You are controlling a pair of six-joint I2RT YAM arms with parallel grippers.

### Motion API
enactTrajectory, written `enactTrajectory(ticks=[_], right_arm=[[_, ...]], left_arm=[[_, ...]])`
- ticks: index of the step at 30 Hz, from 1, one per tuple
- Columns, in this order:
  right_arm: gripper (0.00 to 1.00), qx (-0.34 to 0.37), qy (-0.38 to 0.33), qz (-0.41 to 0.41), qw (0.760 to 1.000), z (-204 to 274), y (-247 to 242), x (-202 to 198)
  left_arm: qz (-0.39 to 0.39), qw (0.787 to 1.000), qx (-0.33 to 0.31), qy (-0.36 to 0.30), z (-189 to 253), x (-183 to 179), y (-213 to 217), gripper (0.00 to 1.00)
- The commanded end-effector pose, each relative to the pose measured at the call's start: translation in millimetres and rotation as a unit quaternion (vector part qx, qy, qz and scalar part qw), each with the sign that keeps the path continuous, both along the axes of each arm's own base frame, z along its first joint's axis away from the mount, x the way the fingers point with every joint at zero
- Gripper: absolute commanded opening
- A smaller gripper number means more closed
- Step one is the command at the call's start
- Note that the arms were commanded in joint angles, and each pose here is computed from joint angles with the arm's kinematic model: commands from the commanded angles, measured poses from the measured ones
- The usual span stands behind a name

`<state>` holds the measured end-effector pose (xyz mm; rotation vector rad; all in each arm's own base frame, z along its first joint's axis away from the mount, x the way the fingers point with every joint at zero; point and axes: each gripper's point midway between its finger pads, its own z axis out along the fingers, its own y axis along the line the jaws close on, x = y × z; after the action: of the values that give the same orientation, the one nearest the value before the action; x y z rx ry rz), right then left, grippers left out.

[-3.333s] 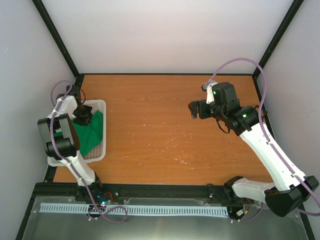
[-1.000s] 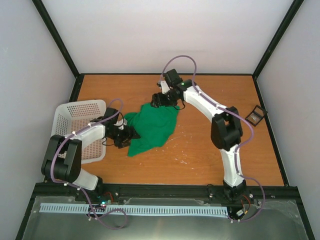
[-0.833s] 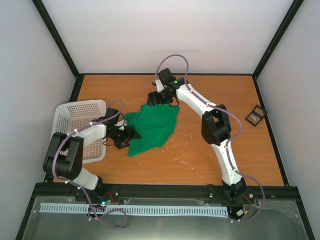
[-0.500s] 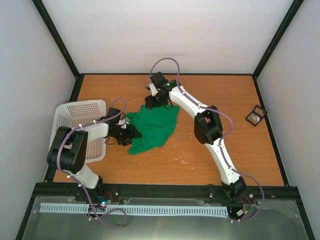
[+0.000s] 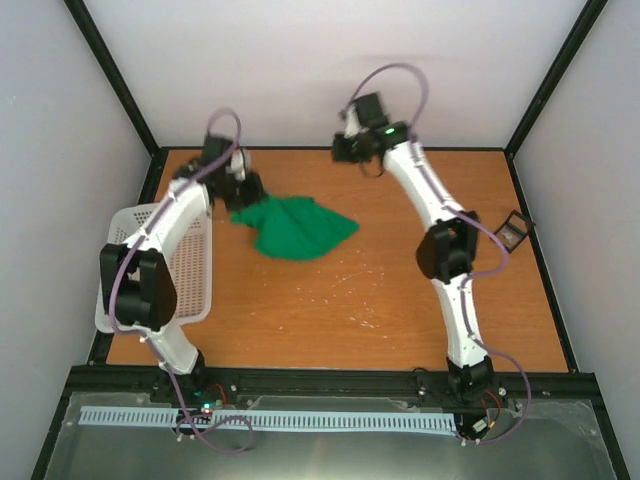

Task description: Pin the brooch onto the clothing

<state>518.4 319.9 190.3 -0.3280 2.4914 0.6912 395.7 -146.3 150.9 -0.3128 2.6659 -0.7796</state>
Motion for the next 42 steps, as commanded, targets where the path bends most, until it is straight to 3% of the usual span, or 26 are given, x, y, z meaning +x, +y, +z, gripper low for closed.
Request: enactTrajectory(ticks=[1,3,6,9,13,16,18,21,22,24,26,28,32,34,37,42], right_arm=[[0.03,0.14,-0.196,-0.069,0.968,214.8,-68.6,11.3],[0.03,0.156,-0.241,-0.075,0.955,259.0,-86.4,-0.5],[0.03,0.141,-0.281,-0.083,0.946,293.4,-105.4,-25.1],[0.03,0.123,-0.274,-0.082,0.95,290.8,-113.6,-45.3],[0.06,0.109,-0.213,-0.057,0.969,243.3,-112.9,-73.2],[0.1,0.097,-0.172,-0.044,0.979,193.9,-116.0,-98.4],[0.12,0.088,-0.159,-0.045,0.982,167.6,-124.6,-120.0],[0.21,0.054,-0.126,-0.048,0.989,115.9,-138.4,-146.1],[0.22,0.043,-0.11,-0.047,0.992,98.3,-142.0,-154.5],[0.26,0.031,-0.077,-0.034,0.996,67.7,-144.7,-171.3],[0.35,0.023,-0.04,-0.015,0.999,38.7,-144.1,-187.3],[0.4,0.02,-0.022,0.008,1.0,20.5,-140.5,-195.6],[0.43,0.001,-0.001,0.03,1.0,-8.2,-136.9,-193.6],[0.51,0.005,0.009,0.039,0.999,-17.8,-131.7,-189.5],[0.6,-0.003,0.047,0.033,0.998,-45.5,-129.5,-181.6],[0.65,0.005,0.151,0.023,0.988,-101.2,-122.5,-163.1]], left_arm=[[0.018,0.98,0.049,-0.19,158.6,75.6,23.6,0.01],[-0.012,0.959,0.03,-0.282,237.9,91.8,12.5,0.01],[-0.098,0.904,-0.046,-0.414,340.5,78.3,-20.1,0.01],[-0.156,0.874,-0.125,-0.443,364.8,44.4,-47.7,0.01],[-0.229,0.882,-0.168,-0.376,286.2,5.0,-97.8,0.01],[-0.274,0.899,-0.131,-0.316,215.6,-42.0,-136.1,0.01],[-0.274,0.92,-0.11,-0.256,158.8,-71.1,-136.2,0.03],[-0.222,0.961,-0.048,-0.159,59.1,-109.1,-98.3,0.26],[-0.2,0.971,-0.02,-0.13,32.5,-122.1,-81.0,0.4],[-0.17,0.98,0.008,-0.1,11.4,-144.0,-57.4,0.51],[-0.167,0.978,-0.01,-0.121,25.4,-155.8,-53.7,0.65],[-0.152,0.976,-0.027,-0.153,45.9,-154.0,-53.0,0.77],[-0.141,0.971,-0.053,-0.183,65.5,-127.1,-67.3,0.85],[-0.153,0.971,-0.056,-0.172,58.9,-107.4,-81.9,0.86],[-0.172,0.975,-0.034,-0.133,28.2,-71.8,-103.3,0.85],[-0.181,0.982,0.025,-0.046,-35.2,-30.3,-116.1,0.87]])
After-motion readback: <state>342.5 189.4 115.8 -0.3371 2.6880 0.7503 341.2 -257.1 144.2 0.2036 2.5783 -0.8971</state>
